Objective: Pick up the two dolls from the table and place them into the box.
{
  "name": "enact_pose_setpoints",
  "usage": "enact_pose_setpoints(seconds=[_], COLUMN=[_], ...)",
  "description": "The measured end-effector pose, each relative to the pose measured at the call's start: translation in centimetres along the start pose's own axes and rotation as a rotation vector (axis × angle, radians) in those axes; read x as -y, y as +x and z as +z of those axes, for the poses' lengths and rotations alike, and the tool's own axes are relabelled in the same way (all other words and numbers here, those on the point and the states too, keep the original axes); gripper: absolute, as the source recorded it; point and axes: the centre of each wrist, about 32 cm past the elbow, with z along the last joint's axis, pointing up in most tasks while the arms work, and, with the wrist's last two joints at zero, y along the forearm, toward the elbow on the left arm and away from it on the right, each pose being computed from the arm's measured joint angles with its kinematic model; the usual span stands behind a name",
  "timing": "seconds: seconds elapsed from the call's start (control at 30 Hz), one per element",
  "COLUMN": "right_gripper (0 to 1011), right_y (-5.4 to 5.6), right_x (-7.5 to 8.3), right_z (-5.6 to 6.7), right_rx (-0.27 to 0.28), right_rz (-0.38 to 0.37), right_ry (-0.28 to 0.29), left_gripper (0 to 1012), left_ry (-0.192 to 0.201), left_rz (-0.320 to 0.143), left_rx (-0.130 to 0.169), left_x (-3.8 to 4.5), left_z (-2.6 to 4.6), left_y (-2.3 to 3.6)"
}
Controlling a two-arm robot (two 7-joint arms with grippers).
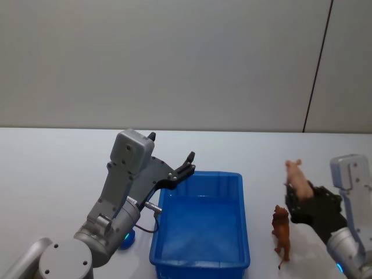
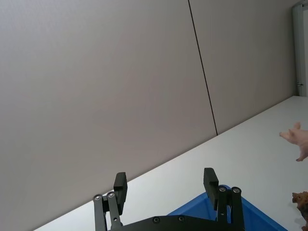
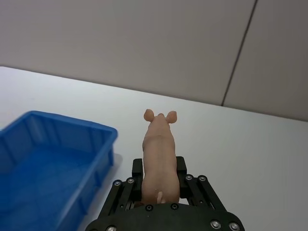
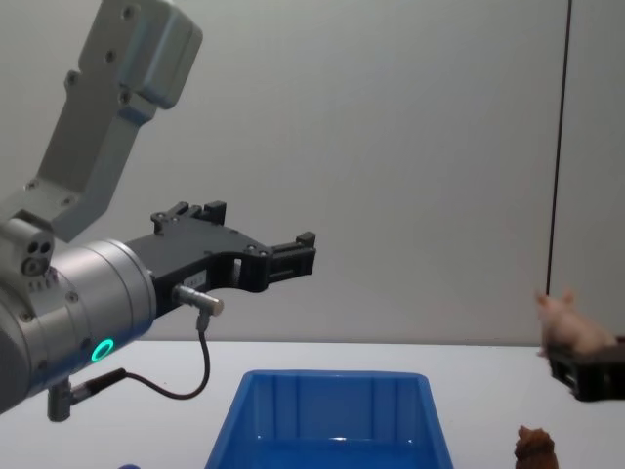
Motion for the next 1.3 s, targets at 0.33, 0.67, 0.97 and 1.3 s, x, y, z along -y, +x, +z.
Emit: enact_pose_setpoints(seconds=[0.33,0.67,0.97,1.3], right_gripper=[383,382,436,733], right_y=[-1.1,-3.0,-5.6,-7.8], right_x=[-0.6,-2.0,-3.7,-5.0], right_z=[1.0,0.9,0.4,-0.1], right_rx=[-0.009,-0.013,-0.009,0.007], right_rz=[0.156,0.314,0.446,0.494], right_ry=[0.032,0.022,-0.001,-0.008], left_gripper=[1001,1001,1001,1001], left_ry=[0.000,0.000,0.000,0.000], left_rz=[0.000,0.000,0.000,0.000], left_rx=[0.000,0.000,0.000,0.000], left_x=[0.00,0.00,0.00,0.00], left_z=[0.00,0.00,0.00,0.00], left_y=[0.00,0.00,0.00,0.00])
